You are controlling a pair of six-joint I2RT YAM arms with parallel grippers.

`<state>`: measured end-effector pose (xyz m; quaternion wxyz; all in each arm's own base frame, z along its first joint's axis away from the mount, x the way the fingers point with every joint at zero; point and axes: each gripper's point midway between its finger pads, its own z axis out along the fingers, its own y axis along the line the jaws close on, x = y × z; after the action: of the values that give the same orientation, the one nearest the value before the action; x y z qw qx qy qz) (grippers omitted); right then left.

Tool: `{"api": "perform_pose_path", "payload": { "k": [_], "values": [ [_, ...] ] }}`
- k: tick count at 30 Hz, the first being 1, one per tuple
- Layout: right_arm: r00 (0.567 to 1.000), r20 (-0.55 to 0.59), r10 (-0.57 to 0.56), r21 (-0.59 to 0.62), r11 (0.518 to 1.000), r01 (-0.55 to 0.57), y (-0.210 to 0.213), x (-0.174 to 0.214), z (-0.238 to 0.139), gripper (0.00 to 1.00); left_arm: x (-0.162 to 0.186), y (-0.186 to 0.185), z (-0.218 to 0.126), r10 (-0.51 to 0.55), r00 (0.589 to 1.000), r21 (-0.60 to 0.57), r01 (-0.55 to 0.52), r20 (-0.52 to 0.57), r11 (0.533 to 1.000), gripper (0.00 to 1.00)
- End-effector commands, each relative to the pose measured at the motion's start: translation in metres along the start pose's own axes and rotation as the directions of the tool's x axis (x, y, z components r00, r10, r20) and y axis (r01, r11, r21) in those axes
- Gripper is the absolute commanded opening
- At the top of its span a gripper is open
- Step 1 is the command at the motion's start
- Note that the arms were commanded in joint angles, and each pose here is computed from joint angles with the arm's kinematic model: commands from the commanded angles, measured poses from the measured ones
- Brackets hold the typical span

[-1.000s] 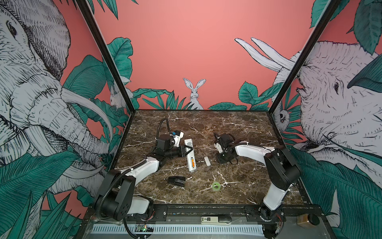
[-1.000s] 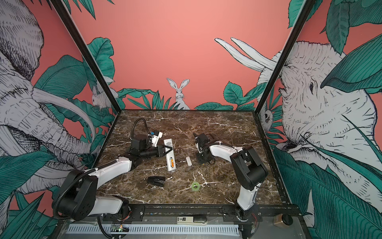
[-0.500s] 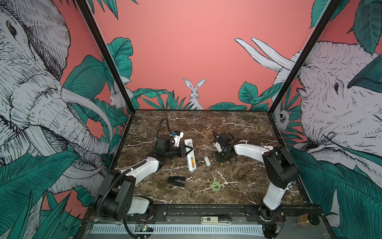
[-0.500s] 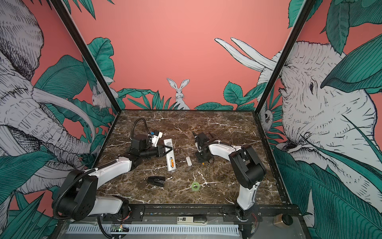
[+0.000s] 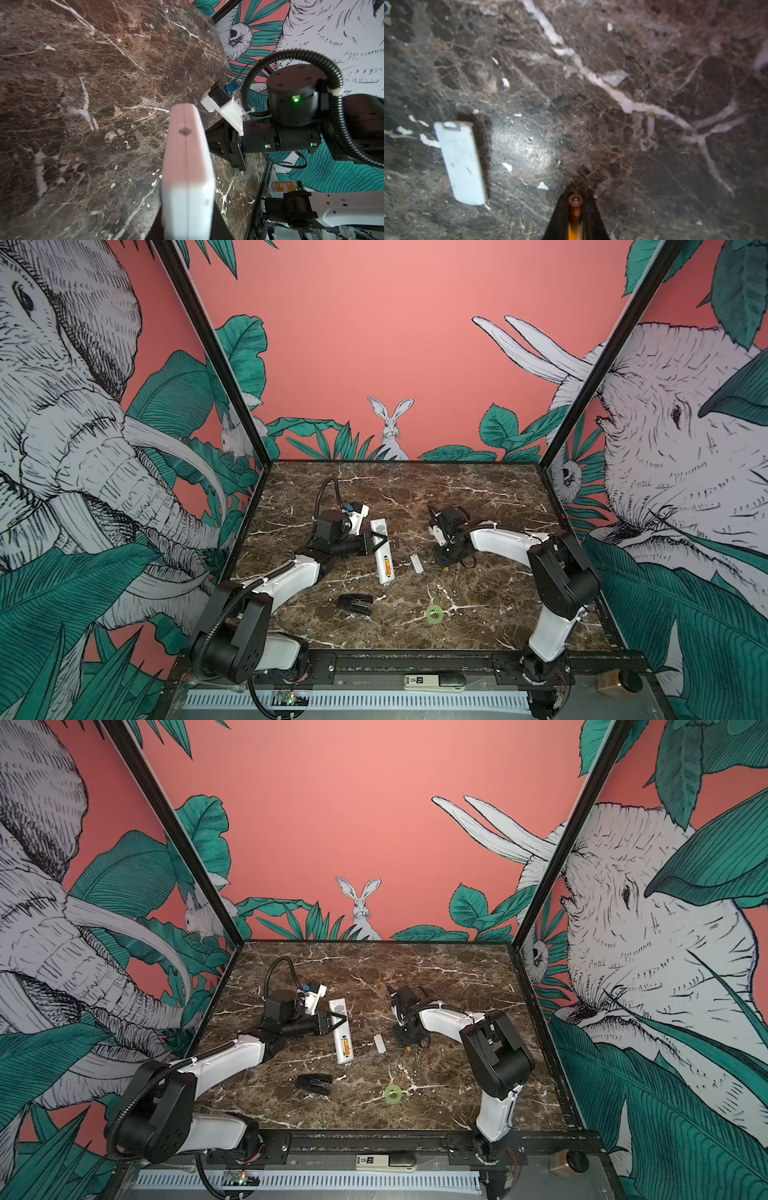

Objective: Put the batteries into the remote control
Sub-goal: 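Lift the grasped orange battery upright with the right gripper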

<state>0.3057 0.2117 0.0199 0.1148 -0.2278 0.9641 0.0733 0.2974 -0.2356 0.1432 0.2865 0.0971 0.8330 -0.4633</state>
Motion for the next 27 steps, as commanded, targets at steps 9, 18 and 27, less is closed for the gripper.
{"api": "perform_pose_path", "payload": {
  "k": [9,18,27],
  "values": [
    [0.999,0.012,-0.053,0.008,0.999,0.053,0.003,0.006,-0.005,0.07,-0.01,-0.008,-0.005,-0.003,0.999,0.015,0.003,0.038,1.0,0.0],
    [0.989,0.116,-0.089,-0.027,0.995,0.092,0.012,-0.004,-0.024,0.05,-0.015,-0.012,-0.011,0.003,0.998,-0.001,-0.003,0.059,1.0,0.0],
    [0.976,0.187,-0.115,-0.041,0.991,0.125,0.018,-0.005,-0.036,0.03,-0.022,-0.017,-0.015,-0.013,0.996,0.005,0.012,0.087,1.0,0.0]
  ]
}}
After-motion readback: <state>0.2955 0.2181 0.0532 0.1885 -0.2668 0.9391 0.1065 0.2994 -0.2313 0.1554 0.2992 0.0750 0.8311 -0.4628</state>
